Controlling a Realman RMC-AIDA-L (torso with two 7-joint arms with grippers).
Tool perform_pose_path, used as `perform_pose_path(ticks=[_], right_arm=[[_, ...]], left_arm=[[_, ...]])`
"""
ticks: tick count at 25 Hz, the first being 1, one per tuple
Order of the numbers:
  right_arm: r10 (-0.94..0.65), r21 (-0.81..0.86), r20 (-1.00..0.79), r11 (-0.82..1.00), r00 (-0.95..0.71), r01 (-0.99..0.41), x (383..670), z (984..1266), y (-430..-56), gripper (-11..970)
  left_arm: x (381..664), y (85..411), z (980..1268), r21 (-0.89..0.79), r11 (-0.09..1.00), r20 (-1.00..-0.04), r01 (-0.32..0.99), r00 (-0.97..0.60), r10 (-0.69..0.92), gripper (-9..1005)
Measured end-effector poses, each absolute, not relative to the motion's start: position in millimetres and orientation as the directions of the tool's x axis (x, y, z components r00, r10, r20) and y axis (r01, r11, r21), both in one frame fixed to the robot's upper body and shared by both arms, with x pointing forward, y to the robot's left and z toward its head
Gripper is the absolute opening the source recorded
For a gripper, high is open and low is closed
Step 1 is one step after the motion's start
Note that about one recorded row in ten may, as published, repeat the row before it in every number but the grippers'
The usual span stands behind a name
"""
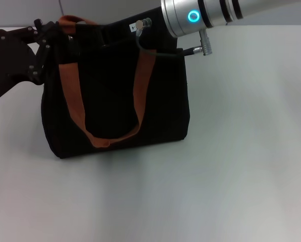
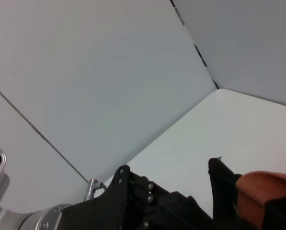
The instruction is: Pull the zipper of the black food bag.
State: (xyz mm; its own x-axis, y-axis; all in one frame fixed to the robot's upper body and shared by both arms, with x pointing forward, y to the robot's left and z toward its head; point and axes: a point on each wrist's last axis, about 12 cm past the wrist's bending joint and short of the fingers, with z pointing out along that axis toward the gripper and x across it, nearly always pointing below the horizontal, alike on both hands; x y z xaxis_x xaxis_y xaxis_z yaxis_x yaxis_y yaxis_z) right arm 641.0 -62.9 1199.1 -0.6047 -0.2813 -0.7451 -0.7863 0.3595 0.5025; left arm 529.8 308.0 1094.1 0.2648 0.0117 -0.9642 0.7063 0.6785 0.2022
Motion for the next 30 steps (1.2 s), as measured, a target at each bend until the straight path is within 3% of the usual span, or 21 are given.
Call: perform_pose_path(ticks=[30], right_arm=[[-0.326, 0.506, -0.697, 0.408, -0.639, -0.760, 646, 1217, -57, 347]], left_arm=[[533, 314, 1094, 0.132, 0.701, -0.980, 0.701, 0.200, -0.016, 98]])
